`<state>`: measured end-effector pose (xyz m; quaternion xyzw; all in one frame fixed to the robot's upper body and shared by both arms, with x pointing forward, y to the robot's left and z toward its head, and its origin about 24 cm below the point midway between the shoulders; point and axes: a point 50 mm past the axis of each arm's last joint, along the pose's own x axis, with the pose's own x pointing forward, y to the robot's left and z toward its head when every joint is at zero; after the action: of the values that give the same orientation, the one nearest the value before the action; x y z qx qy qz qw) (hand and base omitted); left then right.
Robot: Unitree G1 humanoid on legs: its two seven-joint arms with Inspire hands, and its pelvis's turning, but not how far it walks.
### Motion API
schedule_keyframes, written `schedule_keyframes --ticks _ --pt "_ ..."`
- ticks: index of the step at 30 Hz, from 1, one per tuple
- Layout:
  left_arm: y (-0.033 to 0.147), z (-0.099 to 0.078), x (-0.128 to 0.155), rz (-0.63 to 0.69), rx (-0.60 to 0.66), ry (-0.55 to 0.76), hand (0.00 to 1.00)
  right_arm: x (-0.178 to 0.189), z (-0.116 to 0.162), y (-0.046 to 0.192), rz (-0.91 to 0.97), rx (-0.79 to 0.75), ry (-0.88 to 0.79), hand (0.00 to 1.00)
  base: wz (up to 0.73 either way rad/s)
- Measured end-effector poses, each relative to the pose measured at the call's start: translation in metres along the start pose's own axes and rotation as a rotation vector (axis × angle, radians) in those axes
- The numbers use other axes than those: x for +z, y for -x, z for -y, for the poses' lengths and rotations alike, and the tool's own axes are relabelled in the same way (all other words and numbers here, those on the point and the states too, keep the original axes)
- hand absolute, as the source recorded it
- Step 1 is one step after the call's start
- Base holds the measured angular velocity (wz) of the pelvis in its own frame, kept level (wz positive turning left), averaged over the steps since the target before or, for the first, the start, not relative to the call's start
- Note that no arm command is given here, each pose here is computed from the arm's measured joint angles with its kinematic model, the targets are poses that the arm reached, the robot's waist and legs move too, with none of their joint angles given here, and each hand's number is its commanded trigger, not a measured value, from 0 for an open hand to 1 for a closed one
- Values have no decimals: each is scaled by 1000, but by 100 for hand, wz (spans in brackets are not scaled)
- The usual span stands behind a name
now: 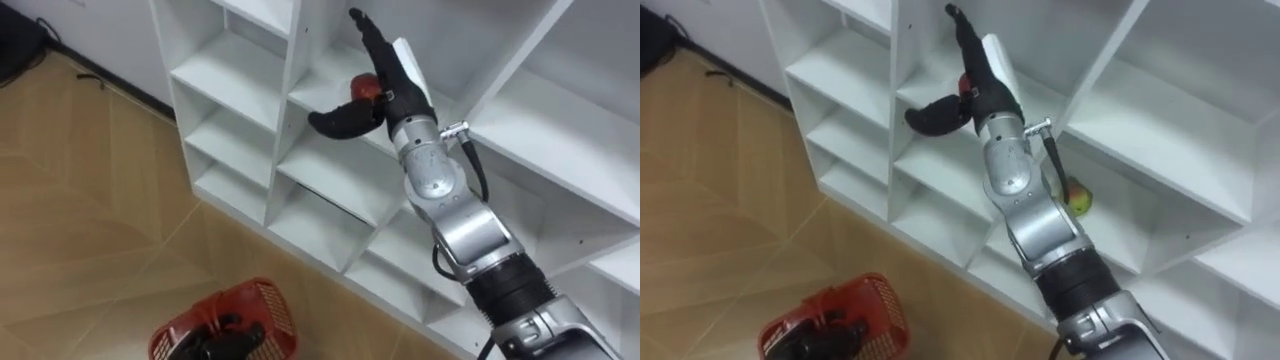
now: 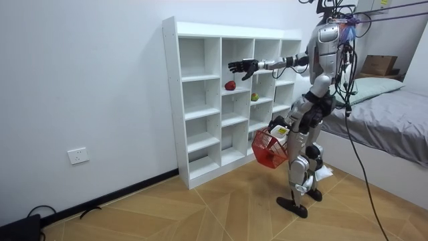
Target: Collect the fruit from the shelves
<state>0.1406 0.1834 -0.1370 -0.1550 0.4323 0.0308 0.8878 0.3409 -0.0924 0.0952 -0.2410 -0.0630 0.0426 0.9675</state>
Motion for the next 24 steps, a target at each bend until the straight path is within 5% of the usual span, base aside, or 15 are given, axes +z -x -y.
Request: schedule_keyframes --ticks 24 --pt "-5 2 13 33 -19 -7 100 -16 44 -26 -77 -231 191 0 3"
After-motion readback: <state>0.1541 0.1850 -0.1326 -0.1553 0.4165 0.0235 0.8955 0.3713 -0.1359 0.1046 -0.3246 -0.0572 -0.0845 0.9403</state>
